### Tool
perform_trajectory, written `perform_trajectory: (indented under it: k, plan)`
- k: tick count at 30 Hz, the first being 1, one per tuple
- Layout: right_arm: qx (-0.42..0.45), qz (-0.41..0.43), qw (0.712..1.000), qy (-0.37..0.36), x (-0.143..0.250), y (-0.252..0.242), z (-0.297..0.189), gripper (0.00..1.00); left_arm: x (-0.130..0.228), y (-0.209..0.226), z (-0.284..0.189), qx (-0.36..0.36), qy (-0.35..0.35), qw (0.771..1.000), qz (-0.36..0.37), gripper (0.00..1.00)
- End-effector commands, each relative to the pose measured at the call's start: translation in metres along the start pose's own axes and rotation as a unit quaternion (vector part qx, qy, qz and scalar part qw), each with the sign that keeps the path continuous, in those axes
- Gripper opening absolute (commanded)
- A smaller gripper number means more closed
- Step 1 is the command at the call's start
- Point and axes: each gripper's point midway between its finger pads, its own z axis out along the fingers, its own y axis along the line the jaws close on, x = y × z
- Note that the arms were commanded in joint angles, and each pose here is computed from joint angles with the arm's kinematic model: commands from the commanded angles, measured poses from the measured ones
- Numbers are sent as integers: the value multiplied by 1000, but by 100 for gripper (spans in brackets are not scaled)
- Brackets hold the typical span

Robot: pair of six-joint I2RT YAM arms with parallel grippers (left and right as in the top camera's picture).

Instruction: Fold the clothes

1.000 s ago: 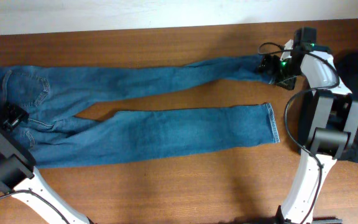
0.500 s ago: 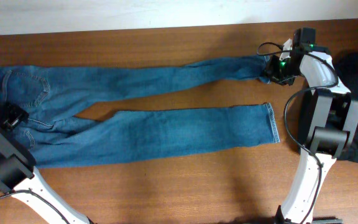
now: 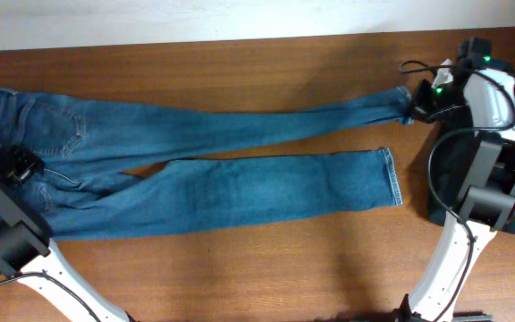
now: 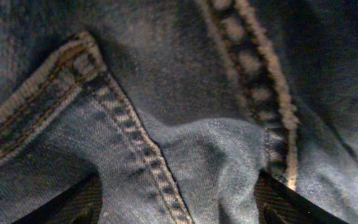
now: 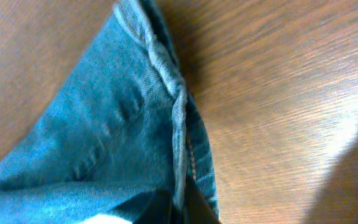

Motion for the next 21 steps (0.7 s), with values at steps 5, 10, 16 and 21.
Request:
perform_trajectory:
  k: [5, 10, 16, 21]
  plan:
    - [40, -18, 999, -32, -21, -29, -24, 43, 8, 8, 33, -22, 27, 999, 3, 78]
    - [41, -21, 999, -17, -13, -25, -23, 98, 9, 8, 32, -22, 28, 999, 4, 83]
    - [92, -14, 996, -5, -6, -33, -50, 98, -12, -7, -19, 21, 5, 999, 25, 84]
    - [12, -49, 998, -31, -10, 26, -84, 83, -29, -68, -99, 178, -49, 979, 91, 80]
